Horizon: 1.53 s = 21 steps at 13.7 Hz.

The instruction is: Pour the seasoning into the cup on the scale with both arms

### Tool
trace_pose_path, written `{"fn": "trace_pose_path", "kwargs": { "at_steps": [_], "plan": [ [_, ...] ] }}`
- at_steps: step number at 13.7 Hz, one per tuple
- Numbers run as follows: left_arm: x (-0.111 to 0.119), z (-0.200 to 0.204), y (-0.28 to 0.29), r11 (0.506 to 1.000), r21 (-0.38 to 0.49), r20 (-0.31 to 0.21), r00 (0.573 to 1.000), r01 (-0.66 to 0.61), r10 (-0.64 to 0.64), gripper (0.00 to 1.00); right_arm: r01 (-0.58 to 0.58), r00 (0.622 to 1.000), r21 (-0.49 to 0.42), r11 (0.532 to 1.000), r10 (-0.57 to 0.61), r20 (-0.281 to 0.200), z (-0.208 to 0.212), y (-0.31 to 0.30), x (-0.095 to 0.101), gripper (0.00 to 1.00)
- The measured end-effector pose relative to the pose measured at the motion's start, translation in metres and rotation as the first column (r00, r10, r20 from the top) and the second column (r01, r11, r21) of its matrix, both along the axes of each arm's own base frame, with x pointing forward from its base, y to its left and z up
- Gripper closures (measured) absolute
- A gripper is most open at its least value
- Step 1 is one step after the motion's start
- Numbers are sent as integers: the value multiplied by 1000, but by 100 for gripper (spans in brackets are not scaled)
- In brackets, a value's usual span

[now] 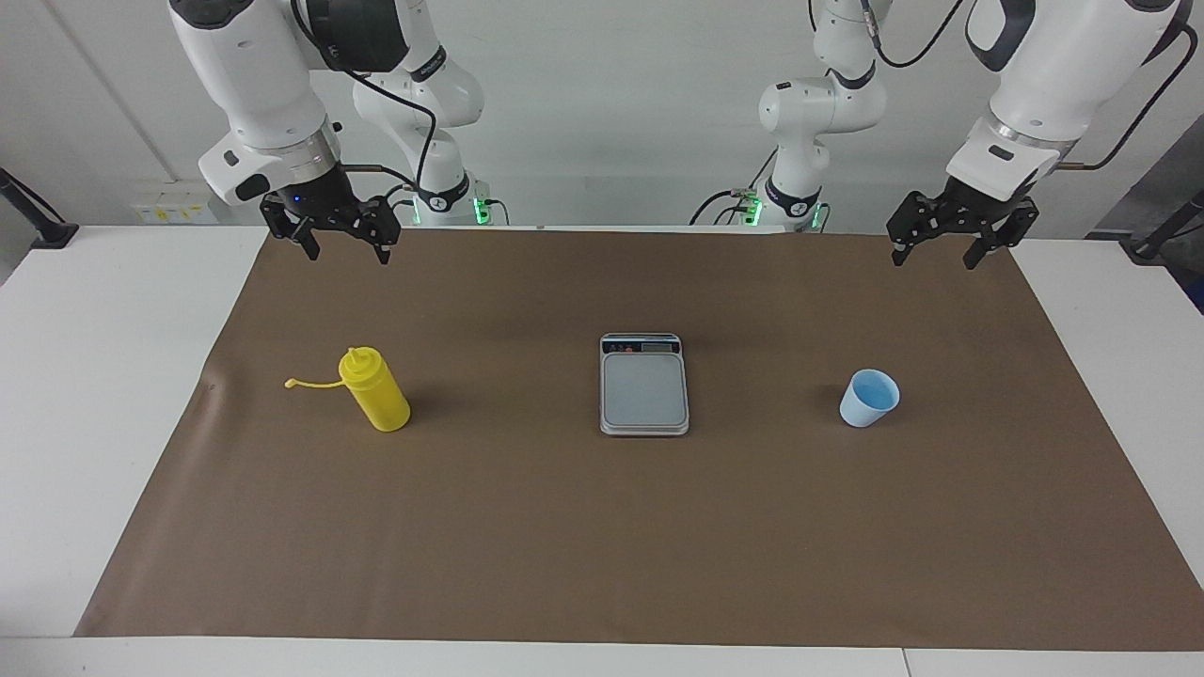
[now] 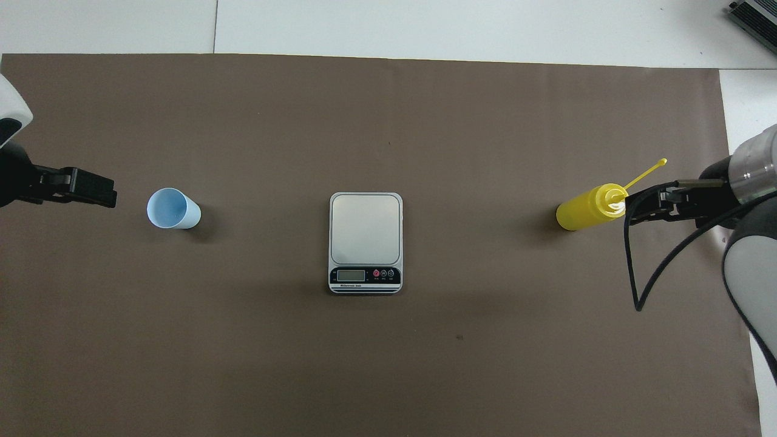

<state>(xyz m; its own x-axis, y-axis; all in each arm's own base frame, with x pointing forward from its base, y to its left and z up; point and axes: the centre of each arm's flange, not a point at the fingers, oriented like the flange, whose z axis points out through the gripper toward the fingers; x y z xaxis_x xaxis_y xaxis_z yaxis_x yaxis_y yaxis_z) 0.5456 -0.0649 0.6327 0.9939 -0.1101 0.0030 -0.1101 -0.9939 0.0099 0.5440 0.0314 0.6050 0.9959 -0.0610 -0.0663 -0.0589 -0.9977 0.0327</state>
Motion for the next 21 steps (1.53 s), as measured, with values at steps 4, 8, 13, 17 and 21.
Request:
{"fn": "trace_pose_path", "kwargs": {
  "at_steps": [4,8,13,17,21],
  "plan": [
    [0,0,0,1000,0,0,1000,0,0,0,0,1000,0,1000,0,0,0,0,0,0],
    [0,0,0,1000,0,0,1000,0,0,0,0,1000,0,1000,0,0,0,0,0,0],
    [0,0,0,1000,0,0,1000,2,-2,0,0,1000,0,1000,0,0,0,0,0,0],
    [6,-3,16,1000,-3,25,999,-24,24,0,0,1000,0,1000,0,0,0,0,0,0],
    [33,-43,35,998,-12,33,998,-57,57,0,0,1000,0,1000,0,0,0,0,0,0]
  ]
}}
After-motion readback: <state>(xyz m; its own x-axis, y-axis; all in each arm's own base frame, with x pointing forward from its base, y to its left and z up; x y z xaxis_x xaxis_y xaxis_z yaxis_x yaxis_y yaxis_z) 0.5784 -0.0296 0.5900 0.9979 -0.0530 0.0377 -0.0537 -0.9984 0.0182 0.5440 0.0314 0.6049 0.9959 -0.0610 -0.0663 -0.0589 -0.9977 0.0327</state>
